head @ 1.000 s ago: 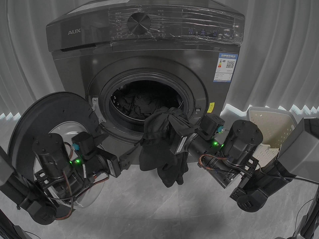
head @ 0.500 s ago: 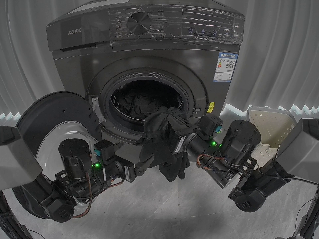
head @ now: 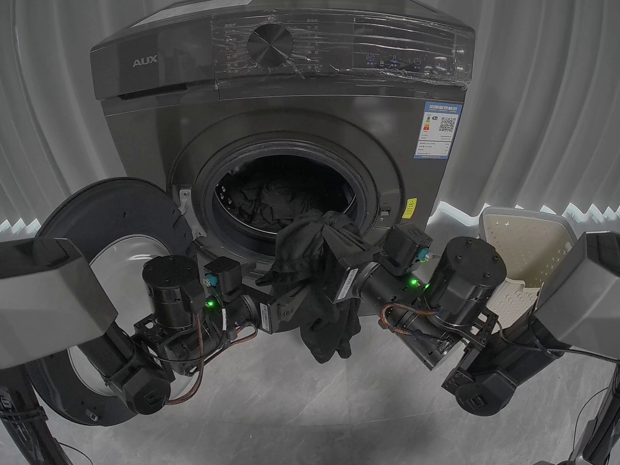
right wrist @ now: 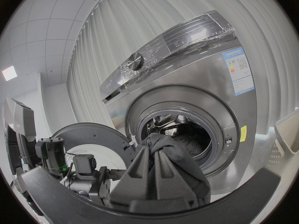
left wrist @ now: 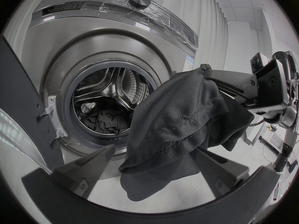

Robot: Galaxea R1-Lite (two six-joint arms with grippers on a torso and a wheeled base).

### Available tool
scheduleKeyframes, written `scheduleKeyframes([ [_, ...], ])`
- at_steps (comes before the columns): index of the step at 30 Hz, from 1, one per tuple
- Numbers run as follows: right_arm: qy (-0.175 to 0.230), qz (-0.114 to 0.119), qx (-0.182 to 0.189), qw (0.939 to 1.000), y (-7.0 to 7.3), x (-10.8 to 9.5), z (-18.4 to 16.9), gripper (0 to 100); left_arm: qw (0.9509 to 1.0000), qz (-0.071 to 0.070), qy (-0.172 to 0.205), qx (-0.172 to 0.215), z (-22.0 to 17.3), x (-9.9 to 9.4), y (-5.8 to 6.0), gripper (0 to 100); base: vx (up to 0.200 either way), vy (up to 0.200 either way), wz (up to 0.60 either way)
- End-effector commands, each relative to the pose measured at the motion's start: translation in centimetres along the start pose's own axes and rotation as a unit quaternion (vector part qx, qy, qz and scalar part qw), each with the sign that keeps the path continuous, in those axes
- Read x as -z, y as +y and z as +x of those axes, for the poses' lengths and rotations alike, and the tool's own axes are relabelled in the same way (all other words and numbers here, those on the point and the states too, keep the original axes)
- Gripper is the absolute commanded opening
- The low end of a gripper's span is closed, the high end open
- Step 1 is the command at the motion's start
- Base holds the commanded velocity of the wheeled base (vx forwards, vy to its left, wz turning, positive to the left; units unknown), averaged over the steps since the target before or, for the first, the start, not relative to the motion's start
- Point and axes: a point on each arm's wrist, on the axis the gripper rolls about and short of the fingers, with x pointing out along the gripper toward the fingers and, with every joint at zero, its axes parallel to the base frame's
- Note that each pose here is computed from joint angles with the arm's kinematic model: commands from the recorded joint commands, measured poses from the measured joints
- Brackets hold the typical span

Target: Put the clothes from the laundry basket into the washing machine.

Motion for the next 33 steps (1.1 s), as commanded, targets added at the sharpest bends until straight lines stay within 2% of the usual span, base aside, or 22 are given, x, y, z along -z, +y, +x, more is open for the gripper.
scheduleKeyframes([
  [1, 0.006, -0.001, 0.0, 1.0, 0.0, 0.5, 0.0, 0, 1.0, -0.001, -0.008, 0.002, 0.9, -0.1, 0.2, 0, 0.0, 0.0, 0.0],
  [4, 0.009, 0.003, -0.001, 1.0, 0.1, 0.8, 0.1, 0, 0.9998, -0.002, -0.017, 0.008, 1.4, -0.1, 0.8, 0, 0.0, 0.0, 0.0],
  [11, 0.009, 0.001, 0.006, 0.9999, -0.4, 0.8, 0.2, 0, 0.9983, -0.002, -0.054, 0.021, 1.0, -1.0, 0.6, 0, 0.0, 0.0, 0.0],
  [13, 0.015, -0.002, 0.013, 0.9998, -0.9, 1.5, 0.5, 0, 0.9965, -0.001, -0.08, 0.025, -0.5, -2.2, 0.3, 0, 0.0, 0.0, 0.0],
  [17, 0.019, 0.003, 0.021, 0.9996, -1.5, 1.9, 0.6, 0, 0.9955, 0.002, -0.09, 0.031, -3.4, -3.2, -0.1, 0, 0.0, 0.0, 0.0],
  [23, 0.02, 0.007, 0.011, 0.9997, -1.2, 1.7, 0.1, 0, 0.9927, 0.004, -0.113, 0.043, -7.5, -4.8, -0.3, 0, 0.0, 0.0, 0.0],
  [30, 0.022, 0.019, -0.002, 0.9996, -0.6, 1.9, -0.4, 0, 0.9912, 0.006, -0.116, 0.063, -7.5, -4.9, -1.3, 0, 0.0, 0.0, 0.0],
  [31, 0.023, 0.019, -0.004, 0.9995, -0.5, 2.0, -0.4, 100, 0.9911, 0.006, -0.117, 0.063, -7.3, -4.9, -1.3, 0, 0.0, 0.0, 0.0],
  [33, 0.026, 0.02, -0.006, 0.9994, -0.4, 2.3, -0.5, 100, 0.9908, 0.005, -0.122, 0.059, -6.9, -4.8, -1.3, 0, 0.0, 0.0, 0.0],
])
